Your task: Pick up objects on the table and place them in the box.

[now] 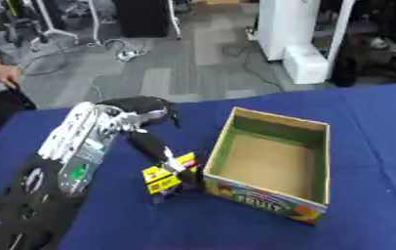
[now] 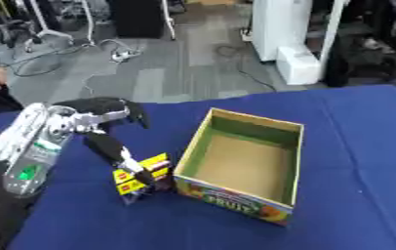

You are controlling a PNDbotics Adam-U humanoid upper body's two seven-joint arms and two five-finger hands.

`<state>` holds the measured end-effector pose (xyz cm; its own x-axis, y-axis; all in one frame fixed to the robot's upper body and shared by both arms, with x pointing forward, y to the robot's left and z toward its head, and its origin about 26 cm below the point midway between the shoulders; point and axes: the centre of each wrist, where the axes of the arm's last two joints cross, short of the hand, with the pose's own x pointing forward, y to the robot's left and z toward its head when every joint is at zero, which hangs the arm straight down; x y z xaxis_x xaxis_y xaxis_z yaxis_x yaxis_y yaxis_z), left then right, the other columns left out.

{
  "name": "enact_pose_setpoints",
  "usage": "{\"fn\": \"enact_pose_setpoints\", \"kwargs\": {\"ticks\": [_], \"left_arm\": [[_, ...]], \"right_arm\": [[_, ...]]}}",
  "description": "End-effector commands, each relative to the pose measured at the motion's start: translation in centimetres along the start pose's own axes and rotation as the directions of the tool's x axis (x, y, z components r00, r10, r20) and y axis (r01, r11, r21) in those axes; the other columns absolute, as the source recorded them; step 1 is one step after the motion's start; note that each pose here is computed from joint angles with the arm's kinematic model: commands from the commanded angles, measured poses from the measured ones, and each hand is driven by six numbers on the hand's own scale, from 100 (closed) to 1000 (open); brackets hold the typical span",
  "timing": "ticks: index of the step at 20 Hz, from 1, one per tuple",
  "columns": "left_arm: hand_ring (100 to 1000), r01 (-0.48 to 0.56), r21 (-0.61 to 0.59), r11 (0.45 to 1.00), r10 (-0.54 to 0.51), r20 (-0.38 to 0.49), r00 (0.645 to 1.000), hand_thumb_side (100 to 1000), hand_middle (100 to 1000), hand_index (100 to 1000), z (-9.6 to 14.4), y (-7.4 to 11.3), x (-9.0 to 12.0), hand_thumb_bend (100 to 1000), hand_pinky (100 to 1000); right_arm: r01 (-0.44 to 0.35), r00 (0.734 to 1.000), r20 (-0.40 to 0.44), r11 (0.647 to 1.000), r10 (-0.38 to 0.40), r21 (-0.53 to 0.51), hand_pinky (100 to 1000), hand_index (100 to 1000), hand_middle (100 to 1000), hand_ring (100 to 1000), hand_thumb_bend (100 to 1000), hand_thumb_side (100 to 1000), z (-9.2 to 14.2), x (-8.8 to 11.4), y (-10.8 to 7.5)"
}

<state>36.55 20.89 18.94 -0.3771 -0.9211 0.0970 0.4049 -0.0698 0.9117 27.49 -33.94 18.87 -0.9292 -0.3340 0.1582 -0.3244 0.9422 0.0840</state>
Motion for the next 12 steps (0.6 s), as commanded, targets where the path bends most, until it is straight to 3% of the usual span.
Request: {"fn": "enact_pose_setpoints", "kwargs": {"ticks": [1, 12], "left_arm": [[850, 0.005, -0.007, 1.0, -0.005, -0.008, 1.0, 691, 875, 830, -0.2, 0.0, -0.3, 1000, 434], [817, -0.07, -0.121, 0.99, 0.063, -0.066, 0.996, 650, 874, 834, -2.5, -2.4, -2.5, 1000, 448]], "right_arm": [[-0.003, 1.0, 0.015, 0.999, 0.003, 0.037, 327, 526, 444, 378, 100, 1000, -1.0, 0.3, 0.0], [-0.003, 1.0, 0.016, 0.999, 0.003, 0.04, 327, 526, 444, 378, 100, 1000, -1.0, 0.3, 0.0]]}}
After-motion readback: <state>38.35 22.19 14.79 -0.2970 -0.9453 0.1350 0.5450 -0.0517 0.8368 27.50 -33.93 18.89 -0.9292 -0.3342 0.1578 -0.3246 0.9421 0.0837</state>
